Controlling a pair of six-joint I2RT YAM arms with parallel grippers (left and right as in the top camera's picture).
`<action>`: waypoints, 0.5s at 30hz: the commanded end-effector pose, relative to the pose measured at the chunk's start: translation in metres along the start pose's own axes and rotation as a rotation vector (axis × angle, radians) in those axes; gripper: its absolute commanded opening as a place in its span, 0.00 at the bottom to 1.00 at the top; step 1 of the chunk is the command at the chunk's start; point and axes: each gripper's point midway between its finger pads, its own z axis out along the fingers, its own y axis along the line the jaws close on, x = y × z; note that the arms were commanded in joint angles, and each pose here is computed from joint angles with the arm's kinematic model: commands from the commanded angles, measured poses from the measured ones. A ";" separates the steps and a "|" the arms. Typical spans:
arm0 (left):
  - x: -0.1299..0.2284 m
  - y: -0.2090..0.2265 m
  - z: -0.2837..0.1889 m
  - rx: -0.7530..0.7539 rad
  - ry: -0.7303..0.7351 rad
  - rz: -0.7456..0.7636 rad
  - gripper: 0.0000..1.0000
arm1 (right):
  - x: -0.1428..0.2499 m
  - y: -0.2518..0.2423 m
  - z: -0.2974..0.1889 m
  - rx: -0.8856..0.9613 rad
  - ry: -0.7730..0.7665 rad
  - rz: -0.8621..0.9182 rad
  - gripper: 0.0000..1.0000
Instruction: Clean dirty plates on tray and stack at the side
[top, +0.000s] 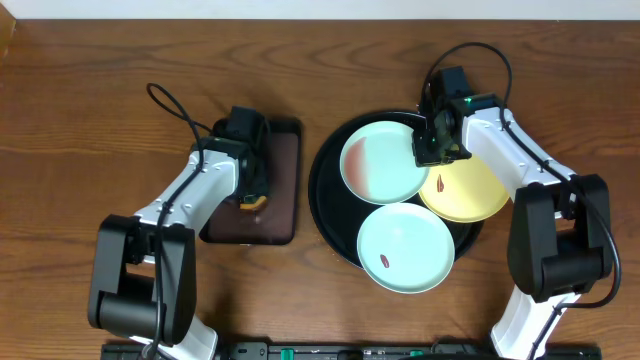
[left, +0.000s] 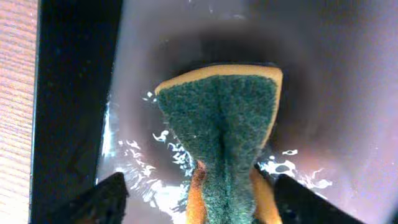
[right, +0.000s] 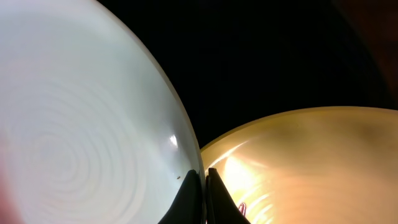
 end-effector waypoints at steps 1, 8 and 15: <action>0.000 0.001 -0.001 0.001 0.005 0.011 0.79 | -0.012 -0.002 -0.023 -0.003 -0.075 0.011 0.01; 0.004 0.002 -0.001 -0.005 0.018 0.013 0.80 | -0.024 -0.007 -0.050 0.045 -0.167 0.007 0.01; 0.004 0.002 -0.001 -0.005 0.018 0.013 0.80 | -0.036 0.000 -0.089 0.208 -0.293 -0.097 0.01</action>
